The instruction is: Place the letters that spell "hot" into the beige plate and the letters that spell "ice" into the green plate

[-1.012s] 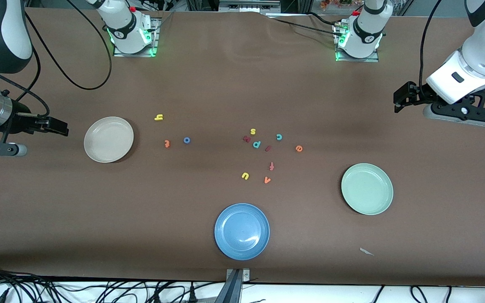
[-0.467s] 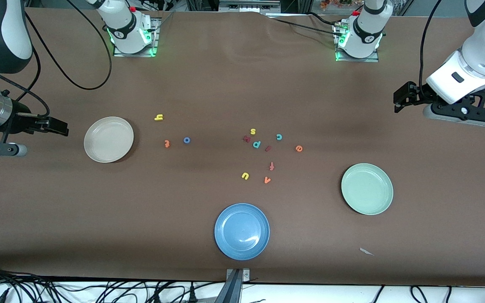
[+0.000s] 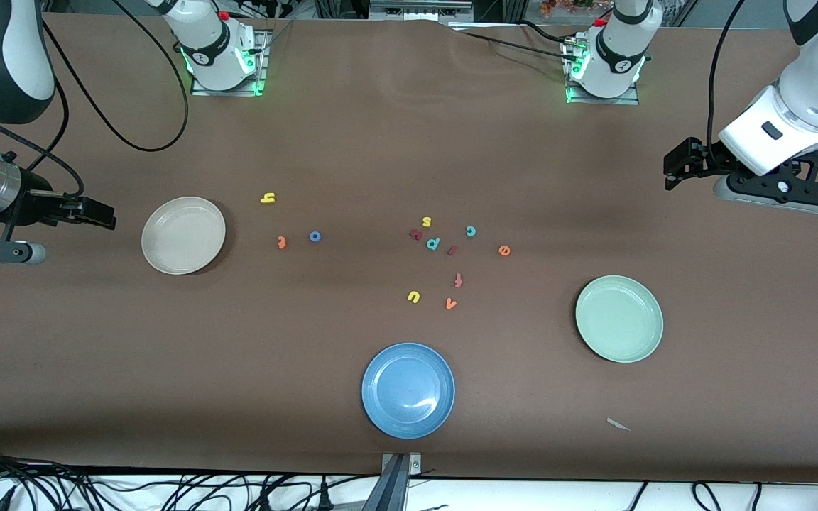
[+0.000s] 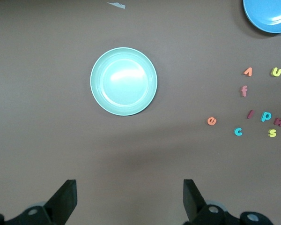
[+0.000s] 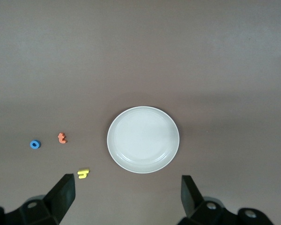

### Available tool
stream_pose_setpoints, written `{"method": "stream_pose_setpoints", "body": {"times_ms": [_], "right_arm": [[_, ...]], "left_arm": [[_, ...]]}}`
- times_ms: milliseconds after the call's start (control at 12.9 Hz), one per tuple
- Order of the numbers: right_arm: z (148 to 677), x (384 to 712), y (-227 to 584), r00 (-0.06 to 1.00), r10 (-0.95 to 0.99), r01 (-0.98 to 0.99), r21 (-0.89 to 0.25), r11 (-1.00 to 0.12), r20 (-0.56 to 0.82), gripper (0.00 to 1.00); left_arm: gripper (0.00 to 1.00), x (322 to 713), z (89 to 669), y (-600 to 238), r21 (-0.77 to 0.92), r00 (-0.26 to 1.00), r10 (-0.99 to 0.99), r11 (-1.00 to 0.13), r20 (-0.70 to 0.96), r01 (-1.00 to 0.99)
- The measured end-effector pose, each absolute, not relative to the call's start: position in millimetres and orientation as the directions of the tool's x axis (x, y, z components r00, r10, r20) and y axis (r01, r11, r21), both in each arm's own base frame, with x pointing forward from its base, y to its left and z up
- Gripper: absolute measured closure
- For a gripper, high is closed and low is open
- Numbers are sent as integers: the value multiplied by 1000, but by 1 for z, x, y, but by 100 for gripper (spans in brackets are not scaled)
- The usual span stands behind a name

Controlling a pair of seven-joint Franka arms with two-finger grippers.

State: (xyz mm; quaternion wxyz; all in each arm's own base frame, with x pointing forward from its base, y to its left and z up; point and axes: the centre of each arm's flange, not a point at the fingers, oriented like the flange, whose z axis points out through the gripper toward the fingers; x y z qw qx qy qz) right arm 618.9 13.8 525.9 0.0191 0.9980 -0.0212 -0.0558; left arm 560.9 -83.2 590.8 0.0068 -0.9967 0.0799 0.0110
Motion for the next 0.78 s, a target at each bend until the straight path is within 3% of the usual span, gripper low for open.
{"method": "stream_pose_setpoints", "body": {"times_ms": [778], "right_arm": [[523,619,14,993,-43,-39,40,-998,-109,0]], "left_arm": [[0,561,591,-83,-12,987,-159,-987,-23,-159]]}}
